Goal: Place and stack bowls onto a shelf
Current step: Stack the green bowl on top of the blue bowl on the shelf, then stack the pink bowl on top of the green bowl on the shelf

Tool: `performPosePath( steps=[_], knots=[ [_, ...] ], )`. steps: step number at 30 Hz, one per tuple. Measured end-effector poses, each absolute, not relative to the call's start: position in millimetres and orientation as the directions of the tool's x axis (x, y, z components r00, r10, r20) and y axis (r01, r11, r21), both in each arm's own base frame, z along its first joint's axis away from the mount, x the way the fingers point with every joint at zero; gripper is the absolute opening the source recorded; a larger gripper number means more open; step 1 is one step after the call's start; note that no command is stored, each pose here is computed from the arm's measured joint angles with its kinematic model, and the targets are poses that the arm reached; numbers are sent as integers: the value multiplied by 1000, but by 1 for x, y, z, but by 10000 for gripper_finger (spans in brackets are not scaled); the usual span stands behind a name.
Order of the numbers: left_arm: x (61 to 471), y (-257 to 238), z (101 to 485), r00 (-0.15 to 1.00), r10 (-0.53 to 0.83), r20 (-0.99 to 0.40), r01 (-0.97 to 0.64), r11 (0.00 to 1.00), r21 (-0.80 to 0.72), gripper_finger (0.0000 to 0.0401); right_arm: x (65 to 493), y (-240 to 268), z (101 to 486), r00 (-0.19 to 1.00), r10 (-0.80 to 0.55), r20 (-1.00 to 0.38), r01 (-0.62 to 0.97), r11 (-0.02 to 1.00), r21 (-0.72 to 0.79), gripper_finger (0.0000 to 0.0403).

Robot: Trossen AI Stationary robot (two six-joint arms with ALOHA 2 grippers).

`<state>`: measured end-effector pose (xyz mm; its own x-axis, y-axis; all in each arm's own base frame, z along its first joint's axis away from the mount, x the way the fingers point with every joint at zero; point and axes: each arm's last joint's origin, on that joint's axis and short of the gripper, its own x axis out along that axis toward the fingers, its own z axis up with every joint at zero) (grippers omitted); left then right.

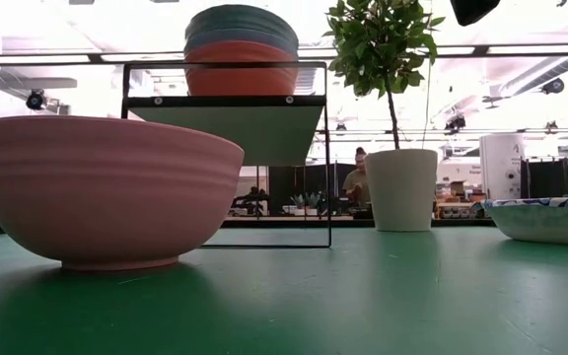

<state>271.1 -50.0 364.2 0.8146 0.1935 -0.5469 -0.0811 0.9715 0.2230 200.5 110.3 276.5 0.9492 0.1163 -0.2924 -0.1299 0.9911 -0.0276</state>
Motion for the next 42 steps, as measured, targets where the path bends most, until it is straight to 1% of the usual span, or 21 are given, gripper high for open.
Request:
performPosePath(
  steps=[5, 9, 15, 21, 27, 31, 34, 38, 42],
  knots=[
    [271, -50, 346, 838, 189, -512, -92, 974, 209, 35, 201, 110, 277, 951, 117, -286, -130, 991, -25, 52],
    [273, -50, 339, 830, 191, -524, -99, 975, 199, 35, 201, 111, 278, 953, 119, -278, -130, 991, -21, 52],
    [276, -52, 337, 826, 189, -531, -103, 977, 186, 35, 201, 111, 278, 954, 119, -277, -130, 991, -21, 52],
    [272, -59, 354, 835, 165, -525, -99, 983, 153, 35, 201, 111, 278, 953, 119, -278, -130, 991, -21, 52],
    [254, -83, 379, 824, 87, -560, -61, 996, 64, 35, 201, 110, 277, 951, 118, -285, -130, 991, -26, 52],
    [243, -103, 383, 810, 23, -586, -35, 999, -9, 35, 201, 110, 276, 949, 116, -293, -130, 991, -29, 52],
    [236, -118, 378, 796, -45, -604, -3, 997, -79, 35, 200, 110, 275, 946, 114, -304, -128, 991, -26, 52],
    [233, -140, 362, 772, -96, -628, -19, 985, -173, 37, 200, 110, 275, 945, 114, -308, -126, 992, -21, 52],
    [239, -165, 344, 732, -119, -671, -26, 979, -202, 37, 200, 110, 275, 945, 114, -308, -126, 992, -21, 52]
  ],
)
